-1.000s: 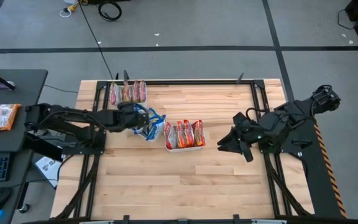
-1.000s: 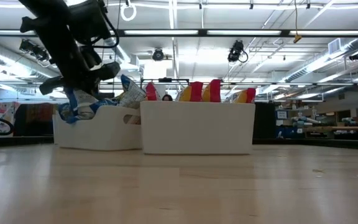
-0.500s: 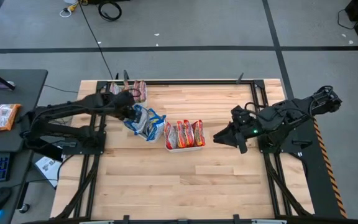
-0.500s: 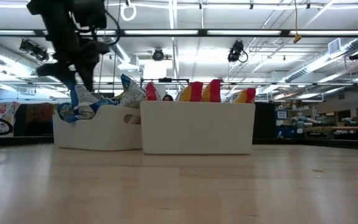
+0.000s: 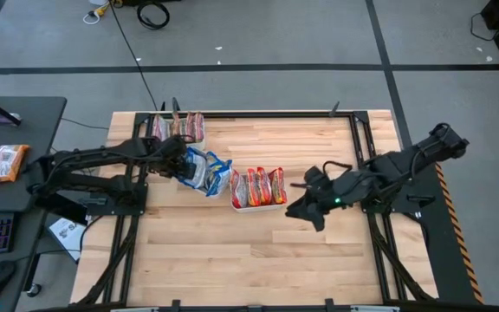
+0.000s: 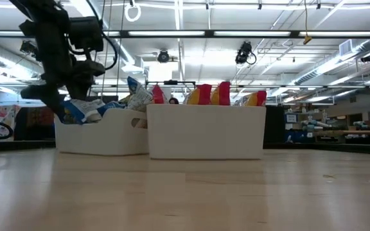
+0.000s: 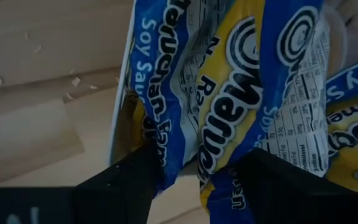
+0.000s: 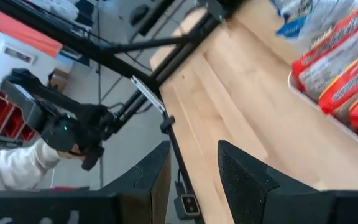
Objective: Sort Maruchan noodles
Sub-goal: Adjust the blue noodle packs in the bottom white bin
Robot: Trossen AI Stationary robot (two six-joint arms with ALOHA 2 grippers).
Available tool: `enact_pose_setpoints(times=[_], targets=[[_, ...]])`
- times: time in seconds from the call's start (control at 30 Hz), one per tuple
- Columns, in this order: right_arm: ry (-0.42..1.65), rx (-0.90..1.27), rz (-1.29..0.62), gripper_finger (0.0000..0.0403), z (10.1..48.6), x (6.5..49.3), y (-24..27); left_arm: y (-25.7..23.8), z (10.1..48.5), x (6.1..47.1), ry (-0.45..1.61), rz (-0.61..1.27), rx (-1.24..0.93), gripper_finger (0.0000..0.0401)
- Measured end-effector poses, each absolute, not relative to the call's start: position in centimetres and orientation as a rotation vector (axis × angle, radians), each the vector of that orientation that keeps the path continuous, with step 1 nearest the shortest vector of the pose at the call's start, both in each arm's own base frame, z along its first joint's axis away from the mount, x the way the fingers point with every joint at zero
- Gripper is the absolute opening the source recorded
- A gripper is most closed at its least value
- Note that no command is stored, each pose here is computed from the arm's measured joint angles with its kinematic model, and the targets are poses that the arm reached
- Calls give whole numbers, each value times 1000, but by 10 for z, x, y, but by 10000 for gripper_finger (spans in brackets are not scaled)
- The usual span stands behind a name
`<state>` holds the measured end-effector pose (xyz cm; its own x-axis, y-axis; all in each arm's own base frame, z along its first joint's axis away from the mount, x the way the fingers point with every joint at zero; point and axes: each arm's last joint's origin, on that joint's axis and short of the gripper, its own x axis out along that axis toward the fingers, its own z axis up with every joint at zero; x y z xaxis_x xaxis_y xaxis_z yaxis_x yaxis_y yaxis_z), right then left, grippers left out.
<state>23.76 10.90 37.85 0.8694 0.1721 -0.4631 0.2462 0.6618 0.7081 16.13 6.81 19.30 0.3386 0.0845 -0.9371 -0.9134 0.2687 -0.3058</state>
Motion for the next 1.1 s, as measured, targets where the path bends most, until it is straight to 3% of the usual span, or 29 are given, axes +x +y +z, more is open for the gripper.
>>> enact_pose_setpoints(times=[0.4, 0.7, 0.83, 1.1], targets=[[587, 898, -8, 137, 369, 251, 115, 76, 200, 164, 949, 782, -1086, 220], [571, 910, -2, 137, 373, 249, 113, 82, 247, 180, 842, 699, -919, 222], [581, 929, 4, 137, 372, 249, 113, 83, 254, 177, 868, 760, -863, 248], [579, 920, 3, 137, 372, 250, 111, 89, 228, 178, 960, 879, -836, 316]])
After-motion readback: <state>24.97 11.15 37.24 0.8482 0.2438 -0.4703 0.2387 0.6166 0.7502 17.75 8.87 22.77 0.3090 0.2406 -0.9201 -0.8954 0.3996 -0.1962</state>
